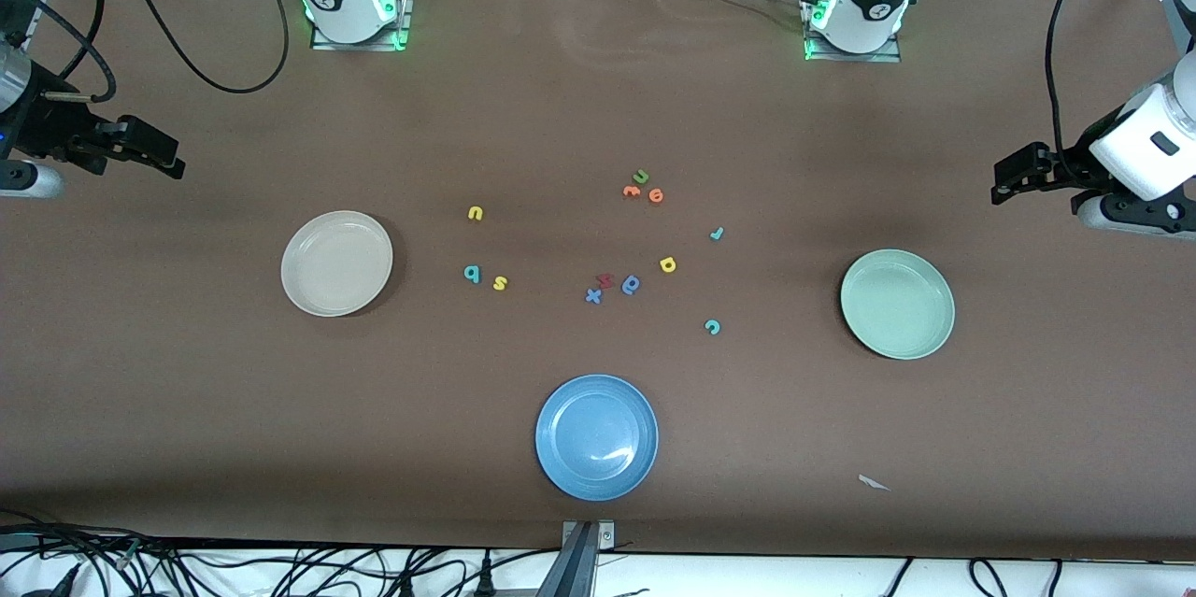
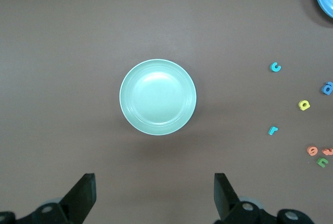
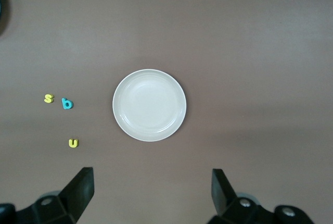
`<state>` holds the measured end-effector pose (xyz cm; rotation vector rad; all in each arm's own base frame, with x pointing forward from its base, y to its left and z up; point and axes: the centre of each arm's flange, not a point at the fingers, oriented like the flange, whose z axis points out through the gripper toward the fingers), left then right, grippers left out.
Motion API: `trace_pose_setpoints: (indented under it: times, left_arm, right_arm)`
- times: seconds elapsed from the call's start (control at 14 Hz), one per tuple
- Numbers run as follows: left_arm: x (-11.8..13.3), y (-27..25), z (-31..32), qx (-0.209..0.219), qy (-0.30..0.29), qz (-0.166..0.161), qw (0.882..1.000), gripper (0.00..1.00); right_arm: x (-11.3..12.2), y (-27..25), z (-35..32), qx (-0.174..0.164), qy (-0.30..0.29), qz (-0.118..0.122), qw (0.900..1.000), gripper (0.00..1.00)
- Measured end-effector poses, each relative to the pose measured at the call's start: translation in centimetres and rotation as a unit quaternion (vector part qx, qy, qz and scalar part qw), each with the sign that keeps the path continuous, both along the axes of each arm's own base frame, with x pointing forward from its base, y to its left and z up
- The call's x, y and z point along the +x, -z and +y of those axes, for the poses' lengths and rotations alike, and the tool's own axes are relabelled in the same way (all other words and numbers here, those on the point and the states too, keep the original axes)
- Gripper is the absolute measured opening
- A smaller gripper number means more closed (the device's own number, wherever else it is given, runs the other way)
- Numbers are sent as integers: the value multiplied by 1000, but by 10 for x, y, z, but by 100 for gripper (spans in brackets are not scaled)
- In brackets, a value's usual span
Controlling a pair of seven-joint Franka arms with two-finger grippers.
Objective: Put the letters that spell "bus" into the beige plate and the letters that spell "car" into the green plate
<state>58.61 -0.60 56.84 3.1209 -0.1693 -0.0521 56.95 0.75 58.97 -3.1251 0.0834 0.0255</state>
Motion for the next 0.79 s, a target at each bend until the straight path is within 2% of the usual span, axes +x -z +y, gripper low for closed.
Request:
trace_pose_setpoints:
  times: [0.79]
  left_arm:
    - [0, 0, 2, 0, -2, 0, 1000, 100]
  right_arm:
    - [0, 0, 0, 0, 0, 0, 1000, 100]
